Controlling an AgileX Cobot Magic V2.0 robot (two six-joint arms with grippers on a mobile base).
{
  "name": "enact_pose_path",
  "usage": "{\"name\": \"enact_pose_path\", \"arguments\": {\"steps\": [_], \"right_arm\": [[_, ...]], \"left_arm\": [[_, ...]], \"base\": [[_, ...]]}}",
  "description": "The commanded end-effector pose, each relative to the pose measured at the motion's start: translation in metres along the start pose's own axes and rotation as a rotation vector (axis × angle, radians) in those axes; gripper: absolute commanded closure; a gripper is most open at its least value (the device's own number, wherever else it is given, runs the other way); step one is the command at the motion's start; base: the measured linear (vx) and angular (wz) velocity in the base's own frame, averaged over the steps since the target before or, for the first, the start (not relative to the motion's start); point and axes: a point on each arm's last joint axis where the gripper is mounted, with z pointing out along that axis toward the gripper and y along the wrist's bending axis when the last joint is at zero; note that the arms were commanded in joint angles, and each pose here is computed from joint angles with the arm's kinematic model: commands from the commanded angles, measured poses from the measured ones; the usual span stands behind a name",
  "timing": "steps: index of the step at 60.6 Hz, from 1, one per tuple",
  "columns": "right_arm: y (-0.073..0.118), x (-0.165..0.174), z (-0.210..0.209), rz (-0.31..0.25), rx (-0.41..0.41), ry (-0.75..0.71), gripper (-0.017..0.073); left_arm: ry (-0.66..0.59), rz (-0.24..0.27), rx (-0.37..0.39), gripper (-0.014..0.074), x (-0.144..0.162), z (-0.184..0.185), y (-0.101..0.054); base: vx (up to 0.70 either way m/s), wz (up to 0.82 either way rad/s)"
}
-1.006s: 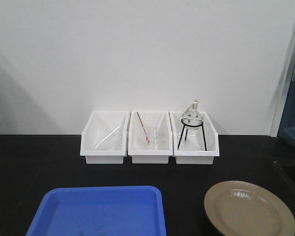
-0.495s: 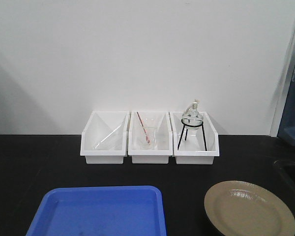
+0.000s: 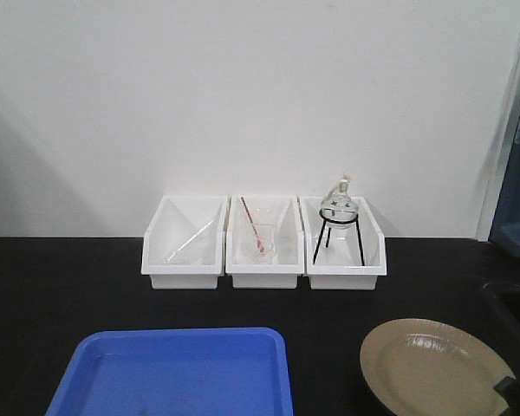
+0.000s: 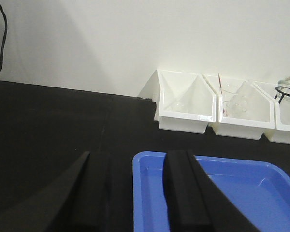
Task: Place disk in tray to left cabinet
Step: 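Lower the right gripper to the beige plate rim and grasp it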
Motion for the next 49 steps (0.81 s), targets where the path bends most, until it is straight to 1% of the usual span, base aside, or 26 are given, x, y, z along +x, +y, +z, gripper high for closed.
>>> {"name": "enact_pose_path", "arguments": {"steps": [1,7,14,18,25,34,43,49], "right_arm": [[0.015,-0.017,0.01,0.003,-0.04,-0.087,0.0218],[0.017,-0.017,0.027,0.01,-0.009,-0.065,0.0218],[0.02,-0.018,0.041,0.014,0.006,-0.052,0.0218],[0.021,-0.018,0.047,0.04,0.017,-0.049,0.0218],[0.016,-0.016,0.055,0.099,0.048,-0.051,0.0218],[0.011,-0.012,0.061,0.144,0.083,-0.042,0.0218],[0.01,-0.014,0.066,0.136,0.08,-0.084,0.0219],[0.012,-0.016,0.067,0.116,0.07,-0.091,0.0219]], "left_arm": [[-0.105,-0.014,-0.002,0.0193,-0.018,0.0,-0.001],[-0.105,-0.014,-0.002,0.0193,-0.018,0.0,-0.001],[-0.105,-0.014,-0.002,0.0193,-0.018,0.0,-0.001],[-0.106,-0.014,-0.002,0.0193,-0.018,0.0,-0.001],[-0.106,-0.014,-0.002,0.0193,-0.018,0.0,-0.001],[-0.106,-0.014,-0.002,0.0193,-0.018,0.0,-0.001],[-0.106,-0.014,-0.002,0.0193,-0.018,0.0,-0.001],[-0.106,-0.014,-0.002,0.0193,-0.018,0.0,-0.001]], "base": [[0.0,0.0],[0.0,0.0],[0.0,0.0],[0.0,0.0],[0.0,0.0],[0.0,0.0],[0.0,0.0],[0.0,0.0]]}}
